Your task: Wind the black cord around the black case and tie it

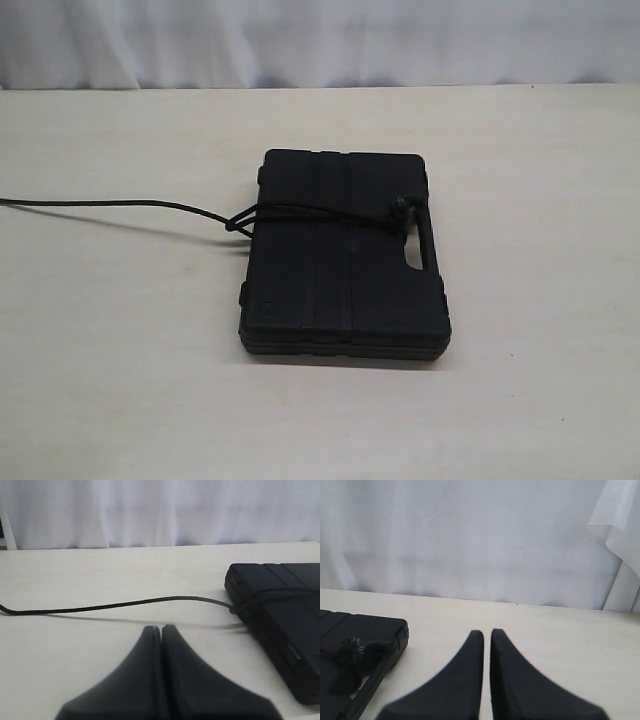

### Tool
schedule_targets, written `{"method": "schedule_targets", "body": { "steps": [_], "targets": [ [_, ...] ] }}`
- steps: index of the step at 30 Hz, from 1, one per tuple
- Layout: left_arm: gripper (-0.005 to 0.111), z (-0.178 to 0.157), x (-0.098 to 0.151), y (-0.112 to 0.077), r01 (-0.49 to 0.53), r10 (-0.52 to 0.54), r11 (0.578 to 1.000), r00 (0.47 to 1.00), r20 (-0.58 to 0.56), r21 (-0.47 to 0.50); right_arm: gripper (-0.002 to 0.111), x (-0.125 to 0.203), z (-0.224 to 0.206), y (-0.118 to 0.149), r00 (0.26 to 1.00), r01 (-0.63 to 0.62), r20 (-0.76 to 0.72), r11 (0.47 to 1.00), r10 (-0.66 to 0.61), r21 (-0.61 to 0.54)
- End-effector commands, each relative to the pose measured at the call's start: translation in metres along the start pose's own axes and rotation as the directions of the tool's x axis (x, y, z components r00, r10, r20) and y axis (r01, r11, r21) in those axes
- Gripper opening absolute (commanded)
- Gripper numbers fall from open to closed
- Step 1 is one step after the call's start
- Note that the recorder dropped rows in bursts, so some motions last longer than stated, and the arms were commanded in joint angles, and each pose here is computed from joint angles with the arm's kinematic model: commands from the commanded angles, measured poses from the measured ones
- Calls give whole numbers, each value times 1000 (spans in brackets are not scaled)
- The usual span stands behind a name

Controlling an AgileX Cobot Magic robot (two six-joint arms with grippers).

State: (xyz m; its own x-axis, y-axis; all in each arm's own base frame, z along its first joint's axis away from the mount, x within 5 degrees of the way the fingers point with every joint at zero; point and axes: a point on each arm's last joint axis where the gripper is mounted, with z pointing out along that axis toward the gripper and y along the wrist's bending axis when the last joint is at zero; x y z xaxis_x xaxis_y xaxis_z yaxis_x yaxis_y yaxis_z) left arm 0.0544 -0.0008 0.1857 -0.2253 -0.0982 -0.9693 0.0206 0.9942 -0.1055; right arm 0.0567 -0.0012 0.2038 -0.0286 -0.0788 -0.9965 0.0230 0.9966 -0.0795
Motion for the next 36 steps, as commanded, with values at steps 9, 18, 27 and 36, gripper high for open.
{"method": "schedule_targets", "body": {
  "steps": [9, 18, 27, 36],
  "targets": [
    [0, 0, 0, 1, -21, 21, 1000, 1000, 7, -10, 4, 0, 0, 0, 1000, 11, 12, 1000, -11, 4],
    [0, 0, 0, 1, -21, 21, 1000, 1000, 7, -10, 4, 0, 0, 0, 1000, -9, 12, 1000, 9, 1],
    [0, 0, 0, 1, -21, 21, 1000, 1000, 7, -10, 4, 0, 0, 0, 1000, -9, 12, 1000, 9, 1],
    [0, 0, 0, 1, -21, 21, 1000, 1000, 7, -10, 4, 0, 0, 0, 1000, -9, 12, 1000, 9, 1]
  ]
}}
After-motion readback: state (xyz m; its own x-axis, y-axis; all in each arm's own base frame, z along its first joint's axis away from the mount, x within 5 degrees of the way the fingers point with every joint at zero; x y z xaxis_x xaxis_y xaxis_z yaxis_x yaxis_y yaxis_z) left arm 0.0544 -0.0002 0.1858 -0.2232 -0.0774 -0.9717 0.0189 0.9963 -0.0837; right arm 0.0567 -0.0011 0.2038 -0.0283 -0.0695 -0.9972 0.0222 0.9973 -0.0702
